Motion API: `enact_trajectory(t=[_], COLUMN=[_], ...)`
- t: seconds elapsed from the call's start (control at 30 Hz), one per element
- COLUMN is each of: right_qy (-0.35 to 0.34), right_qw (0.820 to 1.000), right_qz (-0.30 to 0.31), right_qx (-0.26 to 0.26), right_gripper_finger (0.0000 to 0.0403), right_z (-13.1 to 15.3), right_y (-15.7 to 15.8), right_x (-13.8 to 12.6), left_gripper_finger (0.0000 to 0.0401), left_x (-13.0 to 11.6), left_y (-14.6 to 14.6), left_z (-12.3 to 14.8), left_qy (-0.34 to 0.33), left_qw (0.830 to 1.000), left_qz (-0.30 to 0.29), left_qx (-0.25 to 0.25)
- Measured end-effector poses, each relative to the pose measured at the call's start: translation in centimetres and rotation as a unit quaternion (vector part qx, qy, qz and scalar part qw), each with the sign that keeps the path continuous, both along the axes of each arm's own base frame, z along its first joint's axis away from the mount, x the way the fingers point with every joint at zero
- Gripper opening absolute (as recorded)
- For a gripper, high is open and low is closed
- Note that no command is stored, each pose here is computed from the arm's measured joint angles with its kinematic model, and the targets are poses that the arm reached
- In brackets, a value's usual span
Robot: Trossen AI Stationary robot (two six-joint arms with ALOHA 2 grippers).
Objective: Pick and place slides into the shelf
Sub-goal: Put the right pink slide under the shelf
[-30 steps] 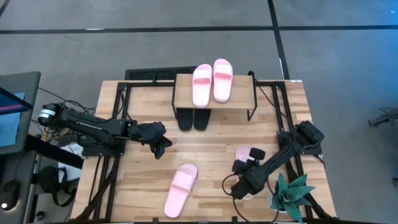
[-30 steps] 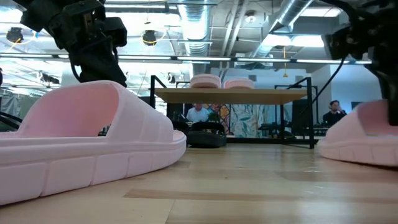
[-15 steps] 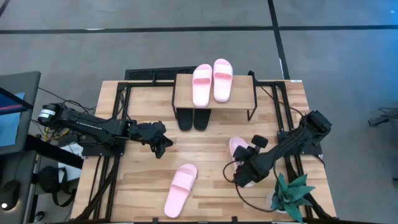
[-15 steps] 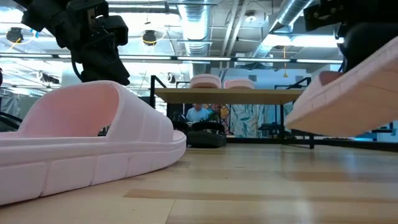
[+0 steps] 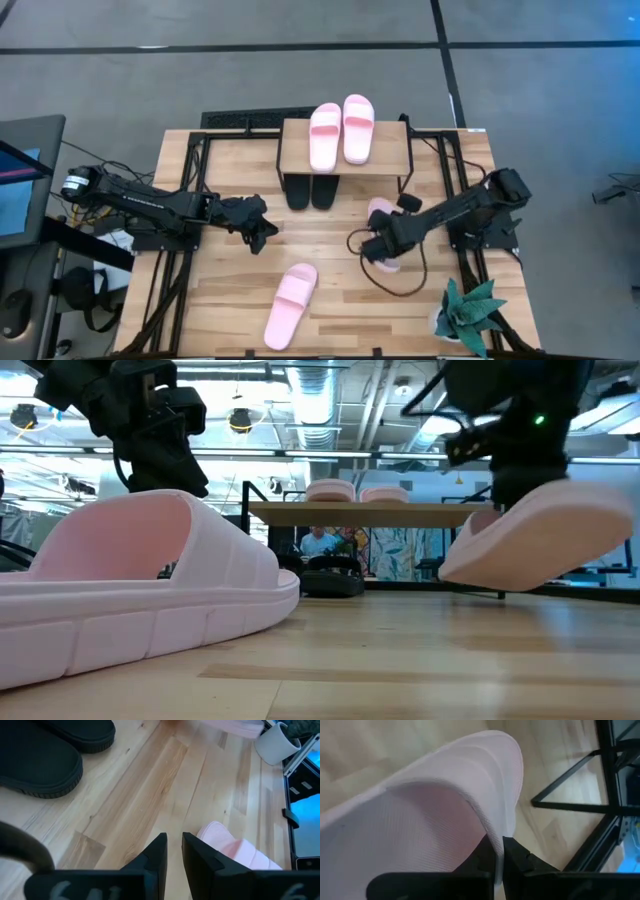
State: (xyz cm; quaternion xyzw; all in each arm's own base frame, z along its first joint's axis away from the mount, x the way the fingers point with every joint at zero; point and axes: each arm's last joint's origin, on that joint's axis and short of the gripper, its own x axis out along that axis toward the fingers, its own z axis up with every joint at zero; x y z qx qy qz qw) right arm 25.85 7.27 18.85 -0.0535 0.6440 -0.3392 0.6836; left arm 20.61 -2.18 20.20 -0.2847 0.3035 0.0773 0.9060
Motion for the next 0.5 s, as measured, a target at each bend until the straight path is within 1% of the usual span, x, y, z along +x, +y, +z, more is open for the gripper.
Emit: enact_trajectory(t=[0.2,0.3,0.43,0.5], right_qy=[0.027,0.027,0.03,0.037], right_qw=[1.0,0.999,0.999,0.999], right_qz=[0.008,0.017,0.011,0.025], right_qx=[-0.002,0.004,0.003,0.004], right_gripper_finger=[0.0001,0.0001,0.0007,0.0007], right_z=[-1.6,-2.5,-3.1,-3.2], right_y=[-2.5,-3.1,-3.8,-3.9], right_x=[0.0,-0.1,-0.3,-0.3], left_gripper_finger=[0.0048,0.0048,0.0048,0.0048], left_x=[0.0,0.0,0.0,0.0], left_y=[0.0,0.0,0.0,0.0], left_z=[0.0,0.0,0.0,0.0], left_qy=[0.0,0.001,0.001,0.001], left_qw=[1.0,1.0,1.0,1.0], left_qz=[0.004,0.006,0.009,0.009], left_qx=[-0.005,-0.008,-0.012,-0.012])
